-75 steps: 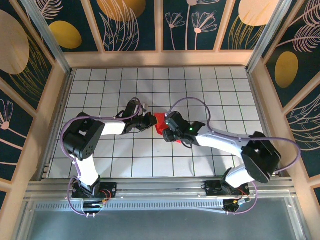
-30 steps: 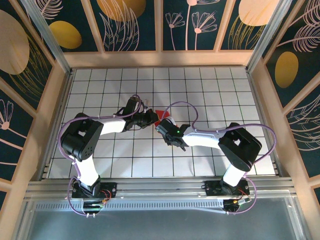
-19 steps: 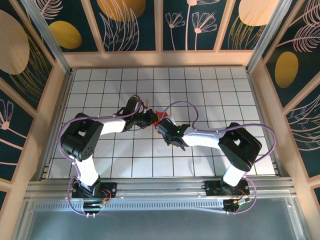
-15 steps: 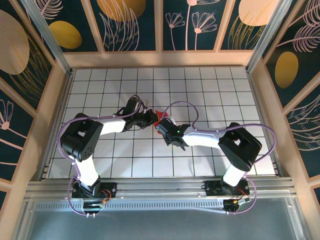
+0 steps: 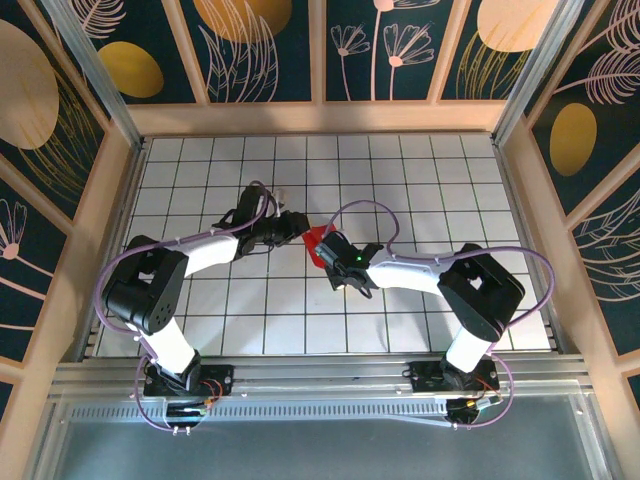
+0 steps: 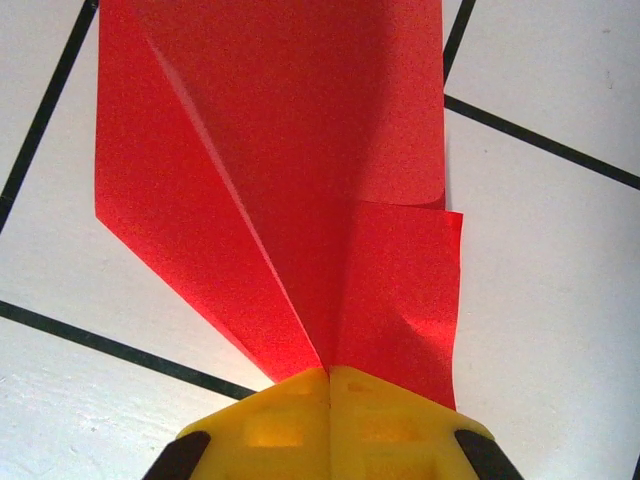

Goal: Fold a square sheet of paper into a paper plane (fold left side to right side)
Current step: Fourth fold the wing at the center of the table.

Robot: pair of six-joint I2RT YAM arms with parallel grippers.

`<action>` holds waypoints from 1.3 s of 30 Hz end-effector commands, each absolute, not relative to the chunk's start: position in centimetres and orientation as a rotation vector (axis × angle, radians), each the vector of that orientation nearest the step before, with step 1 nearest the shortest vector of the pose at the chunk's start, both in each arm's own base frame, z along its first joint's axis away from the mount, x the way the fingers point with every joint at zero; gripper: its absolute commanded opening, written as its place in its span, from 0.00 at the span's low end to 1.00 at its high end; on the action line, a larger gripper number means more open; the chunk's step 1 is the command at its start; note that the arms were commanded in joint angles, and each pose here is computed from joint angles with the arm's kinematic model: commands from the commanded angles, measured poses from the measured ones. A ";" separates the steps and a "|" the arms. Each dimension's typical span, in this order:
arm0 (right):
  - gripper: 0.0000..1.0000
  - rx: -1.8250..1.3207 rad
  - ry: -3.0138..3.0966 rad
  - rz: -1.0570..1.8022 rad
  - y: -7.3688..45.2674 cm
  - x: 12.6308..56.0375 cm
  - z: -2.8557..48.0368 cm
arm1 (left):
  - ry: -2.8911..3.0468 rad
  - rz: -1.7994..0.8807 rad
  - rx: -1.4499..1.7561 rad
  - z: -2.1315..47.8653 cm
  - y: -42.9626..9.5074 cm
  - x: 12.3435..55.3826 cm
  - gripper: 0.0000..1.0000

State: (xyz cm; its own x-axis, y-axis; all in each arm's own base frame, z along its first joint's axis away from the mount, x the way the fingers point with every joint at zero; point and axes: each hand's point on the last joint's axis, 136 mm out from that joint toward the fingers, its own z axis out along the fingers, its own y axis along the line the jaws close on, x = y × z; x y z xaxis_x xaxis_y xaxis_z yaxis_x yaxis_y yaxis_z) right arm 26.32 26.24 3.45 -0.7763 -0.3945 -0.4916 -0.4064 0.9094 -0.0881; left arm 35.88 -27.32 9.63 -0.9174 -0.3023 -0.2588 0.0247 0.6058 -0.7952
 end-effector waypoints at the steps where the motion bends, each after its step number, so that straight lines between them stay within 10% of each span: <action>1: 0.00 -0.583 2.554 0.038 26.4 26.5 4.1 | 2.500 -1.250 -0.205 8.5 -27.6 35.1 0.34; 39: 0.00 -0.604 2.554 0.016 26.4 26.4 3.9 | 2.539 -1.273 -0.231 7.9 -29.9 35.6 0.44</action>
